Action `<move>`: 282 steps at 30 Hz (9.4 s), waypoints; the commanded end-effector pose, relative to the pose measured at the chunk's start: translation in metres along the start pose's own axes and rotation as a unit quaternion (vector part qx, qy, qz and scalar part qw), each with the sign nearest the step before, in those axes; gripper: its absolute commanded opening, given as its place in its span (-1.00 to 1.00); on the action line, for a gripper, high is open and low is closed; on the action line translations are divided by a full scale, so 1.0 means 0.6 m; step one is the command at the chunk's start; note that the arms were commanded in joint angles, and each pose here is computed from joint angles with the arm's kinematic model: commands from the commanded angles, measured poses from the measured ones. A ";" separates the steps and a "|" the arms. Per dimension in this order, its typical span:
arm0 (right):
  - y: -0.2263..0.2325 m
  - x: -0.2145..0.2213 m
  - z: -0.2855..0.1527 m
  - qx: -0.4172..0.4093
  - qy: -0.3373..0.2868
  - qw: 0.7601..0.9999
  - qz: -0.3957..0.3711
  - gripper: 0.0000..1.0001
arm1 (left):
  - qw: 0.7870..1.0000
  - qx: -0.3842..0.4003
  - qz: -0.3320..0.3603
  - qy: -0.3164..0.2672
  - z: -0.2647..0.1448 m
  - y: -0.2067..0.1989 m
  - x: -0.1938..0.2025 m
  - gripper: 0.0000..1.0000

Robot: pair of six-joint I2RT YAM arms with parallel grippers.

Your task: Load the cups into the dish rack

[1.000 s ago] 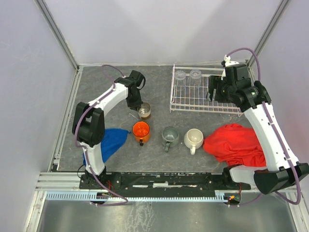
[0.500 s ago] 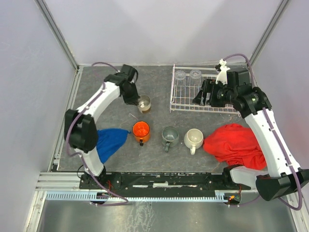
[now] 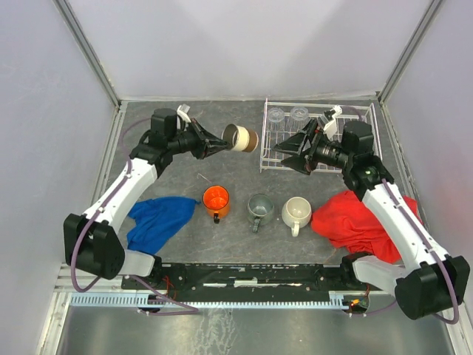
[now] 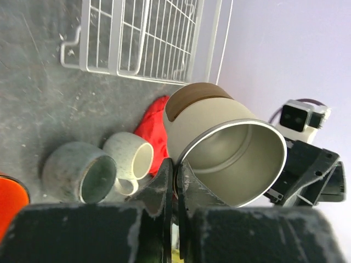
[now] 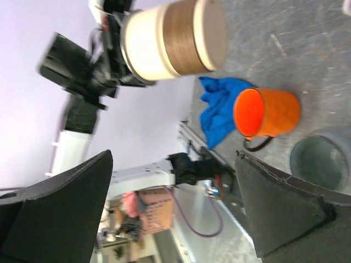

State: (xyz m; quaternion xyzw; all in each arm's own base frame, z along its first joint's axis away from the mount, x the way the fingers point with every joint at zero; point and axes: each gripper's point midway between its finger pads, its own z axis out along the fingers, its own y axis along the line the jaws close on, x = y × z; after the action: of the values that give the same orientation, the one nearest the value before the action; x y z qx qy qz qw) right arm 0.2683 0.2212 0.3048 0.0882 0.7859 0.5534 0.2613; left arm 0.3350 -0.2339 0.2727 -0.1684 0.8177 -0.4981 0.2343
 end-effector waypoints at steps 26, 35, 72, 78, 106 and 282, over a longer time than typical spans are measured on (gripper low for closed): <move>0.091 -0.063 0.072 -0.196 -0.013 0.974 0.114 1.00 | 0.942 0.219 -0.244 0.078 -0.050 -0.129 0.069 -0.94; 0.108 -0.056 0.092 -0.210 -0.001 0.971 0.113 0.99 | 0.943 0.208 -0.247 0.084 -0.037 -0.123 0.072 -0.94; 0.090 -0.058 0.097 -0.180 -0.021 0.977 0.108 -0.41 | 0.956 0.157 -0.239 0.067 -0.009 -0.071 0.068 0.25; 0.056 -0.089 0.073 -0.134 -0.048 0.987 0.082 -0.43 | 0.972 0.093 -0.213 0.034 -0.015 -0.022 0.046 0.44; -0.156 -0.342 -0.037 0.265 -0.150 0.947 -0.100 -0.53 | 0.984 -0.173 -0.031 0.014 -0.014 0.147 -0.007 0.57; 0.001 -0.035 -0.094 0.035 -0.025 0.999 0.015 0.70 | 0.986 -0.024 0.167 0.000 -0.027 -0.002 0.028 -0.95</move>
State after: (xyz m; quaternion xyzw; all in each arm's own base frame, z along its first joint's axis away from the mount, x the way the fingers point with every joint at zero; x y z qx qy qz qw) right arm 0.2706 0.1378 0.2785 0.1346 0.8586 0.4018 0.2885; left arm 0.3005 -0.1964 0.1886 -0.0498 0.9247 -0.2704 0.2634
